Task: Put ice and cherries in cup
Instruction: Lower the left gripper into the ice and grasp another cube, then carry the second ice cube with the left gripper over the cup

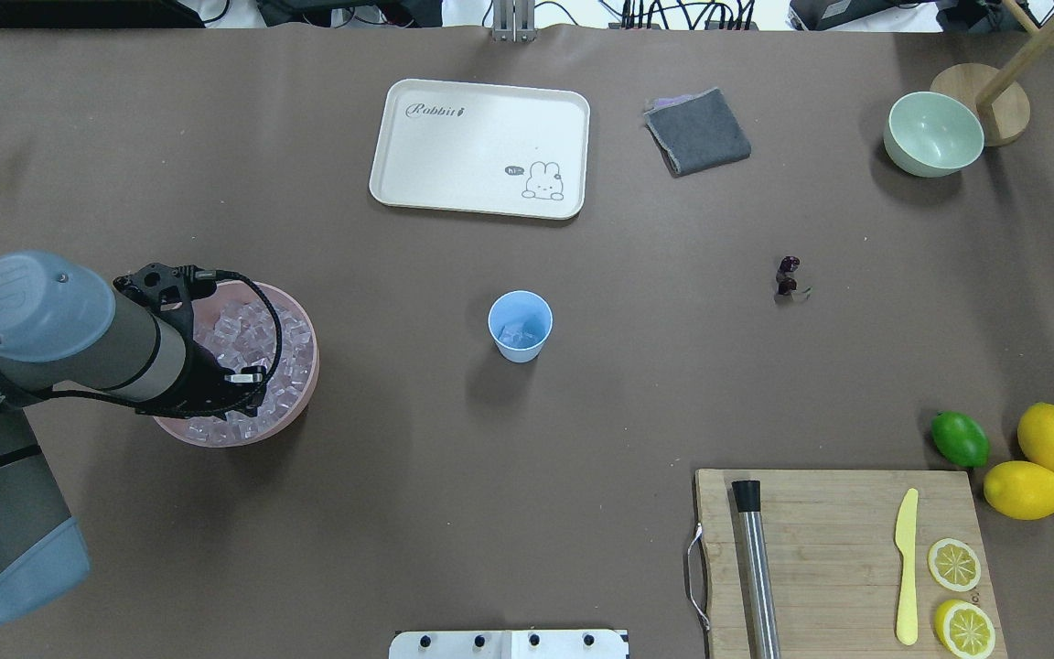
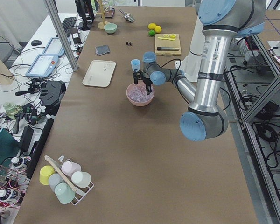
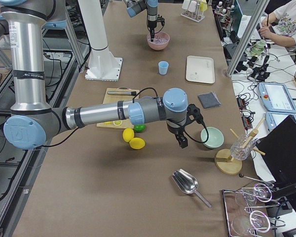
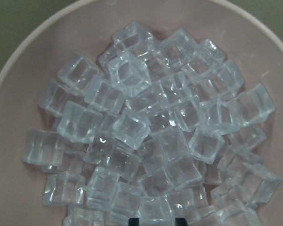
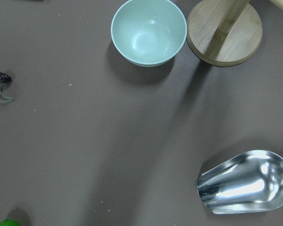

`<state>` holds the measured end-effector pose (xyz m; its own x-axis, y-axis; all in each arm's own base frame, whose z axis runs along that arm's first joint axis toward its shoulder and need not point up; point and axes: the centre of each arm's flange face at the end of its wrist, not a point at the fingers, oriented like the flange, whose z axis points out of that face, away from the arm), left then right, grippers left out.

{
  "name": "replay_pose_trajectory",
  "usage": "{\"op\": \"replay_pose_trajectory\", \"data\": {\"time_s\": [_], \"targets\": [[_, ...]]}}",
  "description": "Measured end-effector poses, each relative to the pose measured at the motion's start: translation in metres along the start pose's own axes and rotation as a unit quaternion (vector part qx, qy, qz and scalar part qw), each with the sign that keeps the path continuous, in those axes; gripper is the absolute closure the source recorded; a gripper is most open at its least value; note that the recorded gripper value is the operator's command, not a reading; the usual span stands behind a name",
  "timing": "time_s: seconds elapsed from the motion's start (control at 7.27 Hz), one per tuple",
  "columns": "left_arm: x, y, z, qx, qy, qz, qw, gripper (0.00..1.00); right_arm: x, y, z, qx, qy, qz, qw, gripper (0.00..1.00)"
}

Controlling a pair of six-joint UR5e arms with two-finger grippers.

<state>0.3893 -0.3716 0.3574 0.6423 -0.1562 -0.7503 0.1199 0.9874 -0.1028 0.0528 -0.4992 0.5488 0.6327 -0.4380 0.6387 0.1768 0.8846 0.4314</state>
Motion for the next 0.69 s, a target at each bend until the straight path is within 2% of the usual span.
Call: {"op": "replay_pose_trajectory", "data": {"time_s": [0.14,0.28,0.41,0.69], "targets": [[0.002,-0.005,-0.009,0.006,0.006,0.013,0.9999,1.0,0.0,0.0,0.0,0.0,0.0,0.0,1.0,0.01],[0.014,-0.018,-0.024,0.021,0.019,0.05,0.9984,1.0,0.0,0.0,0.0,0.0,0.0,0.0,1.0,0.01],[0.052,-0.038,-0.051,0.04,0.033,0.083,0.9952,1.0,0.0,0.0,0.0,0.0,-0.001,0.0,1.0,0.01],[0.182,-0.072,-0.097,0.046,0.023,0.094,0.9943,1.0,-0.001,0.0,0.0,0.001,-0.004,0.002,1.0,0.01]]}}
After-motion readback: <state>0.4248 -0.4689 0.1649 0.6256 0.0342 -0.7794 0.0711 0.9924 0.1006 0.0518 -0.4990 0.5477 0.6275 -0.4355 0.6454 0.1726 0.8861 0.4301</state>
